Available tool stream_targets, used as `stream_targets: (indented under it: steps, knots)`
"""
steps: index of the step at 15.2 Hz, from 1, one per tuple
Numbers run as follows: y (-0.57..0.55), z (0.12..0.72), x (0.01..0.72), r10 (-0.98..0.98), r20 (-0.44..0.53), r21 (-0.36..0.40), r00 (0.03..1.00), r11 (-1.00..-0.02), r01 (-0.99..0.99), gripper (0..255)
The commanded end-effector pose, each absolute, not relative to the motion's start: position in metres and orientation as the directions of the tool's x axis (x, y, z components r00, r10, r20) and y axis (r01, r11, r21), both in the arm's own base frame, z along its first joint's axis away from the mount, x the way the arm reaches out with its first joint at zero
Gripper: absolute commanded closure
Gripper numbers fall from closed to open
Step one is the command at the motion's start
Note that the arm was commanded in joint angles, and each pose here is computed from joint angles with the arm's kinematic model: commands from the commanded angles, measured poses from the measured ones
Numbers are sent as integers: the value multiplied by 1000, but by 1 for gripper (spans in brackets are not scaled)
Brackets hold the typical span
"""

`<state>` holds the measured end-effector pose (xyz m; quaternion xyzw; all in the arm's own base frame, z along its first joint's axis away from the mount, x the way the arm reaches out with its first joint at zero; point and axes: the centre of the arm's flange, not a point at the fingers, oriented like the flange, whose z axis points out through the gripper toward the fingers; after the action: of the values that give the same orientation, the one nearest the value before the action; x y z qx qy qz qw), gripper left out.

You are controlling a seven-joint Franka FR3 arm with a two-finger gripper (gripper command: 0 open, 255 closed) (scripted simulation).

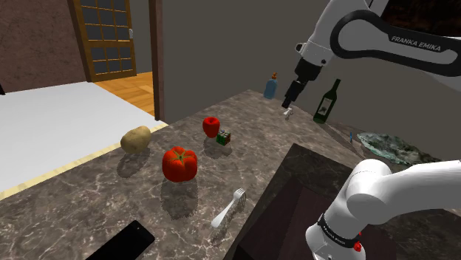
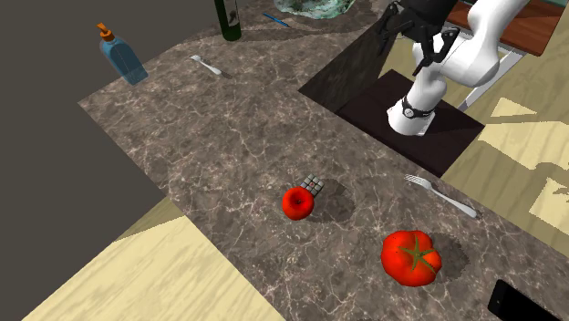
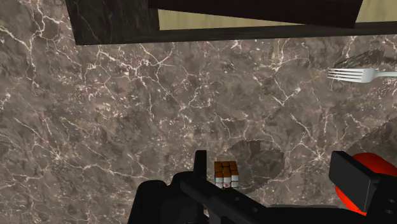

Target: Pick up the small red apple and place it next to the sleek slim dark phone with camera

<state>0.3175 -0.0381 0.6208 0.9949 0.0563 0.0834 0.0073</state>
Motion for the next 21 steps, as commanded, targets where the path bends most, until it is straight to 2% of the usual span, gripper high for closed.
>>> stream_targets:
  steps: [1, 21]
  knots:
    - [-38, 621, 317, 113, 165, 24, 980, -994, 111, 0]
    - [19, 482, 569, -71, -40, 88, 997, -994, -67, 0]
